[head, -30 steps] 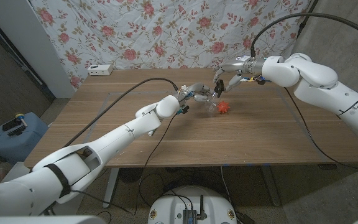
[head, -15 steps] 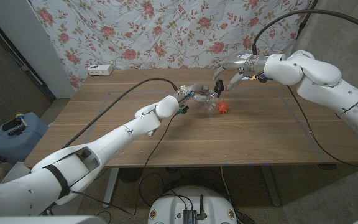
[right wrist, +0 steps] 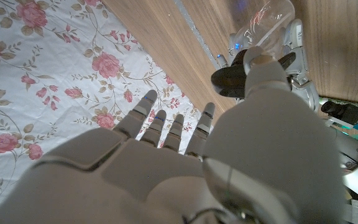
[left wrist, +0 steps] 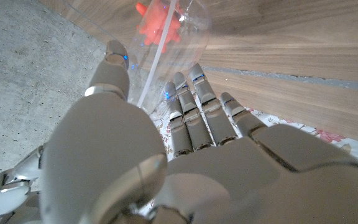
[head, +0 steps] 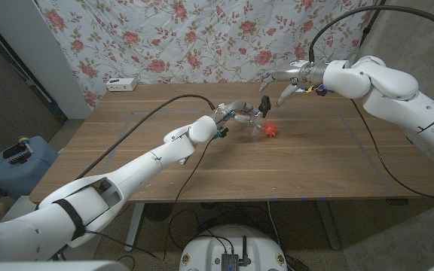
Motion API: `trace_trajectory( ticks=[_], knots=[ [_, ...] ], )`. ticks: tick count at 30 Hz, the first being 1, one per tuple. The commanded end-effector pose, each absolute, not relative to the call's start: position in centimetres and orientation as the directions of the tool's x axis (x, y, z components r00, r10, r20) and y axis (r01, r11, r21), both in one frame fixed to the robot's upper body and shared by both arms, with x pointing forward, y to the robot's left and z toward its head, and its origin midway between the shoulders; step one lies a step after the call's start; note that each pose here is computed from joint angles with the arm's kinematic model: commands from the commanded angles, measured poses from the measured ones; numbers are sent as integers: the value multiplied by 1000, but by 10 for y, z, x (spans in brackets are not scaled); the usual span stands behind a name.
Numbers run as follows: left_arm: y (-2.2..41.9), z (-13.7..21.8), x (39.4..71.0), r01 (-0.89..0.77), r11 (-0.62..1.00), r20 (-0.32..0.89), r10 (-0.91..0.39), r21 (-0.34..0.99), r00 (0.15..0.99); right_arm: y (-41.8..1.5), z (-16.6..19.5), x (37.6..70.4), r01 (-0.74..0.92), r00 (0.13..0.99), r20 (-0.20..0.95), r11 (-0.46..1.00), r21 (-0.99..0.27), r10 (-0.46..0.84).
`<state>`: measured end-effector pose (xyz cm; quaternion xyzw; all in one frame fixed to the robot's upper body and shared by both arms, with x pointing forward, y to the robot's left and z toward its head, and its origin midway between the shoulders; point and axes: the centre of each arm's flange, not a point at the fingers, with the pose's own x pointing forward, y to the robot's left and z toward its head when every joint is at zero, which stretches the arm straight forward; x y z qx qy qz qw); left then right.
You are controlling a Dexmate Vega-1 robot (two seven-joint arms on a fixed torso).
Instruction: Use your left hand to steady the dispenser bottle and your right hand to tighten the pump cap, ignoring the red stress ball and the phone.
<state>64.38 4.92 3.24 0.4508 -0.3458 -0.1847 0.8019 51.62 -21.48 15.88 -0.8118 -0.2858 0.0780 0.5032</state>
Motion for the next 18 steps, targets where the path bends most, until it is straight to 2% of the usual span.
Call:
trace_trajectory(
  ticks=[1, 18],
  knots=[
    [49, 35, 644, -22, 535, 399, -600, 844, 694, -223, 170, 513, 399, 829, 184, -327, -857, 528],
    [51, 30, 645, -28, 593, 445, -572, 805, 689, -238, 177, 517, 407, 829, 270, -198, -891, 489]
  ],
)
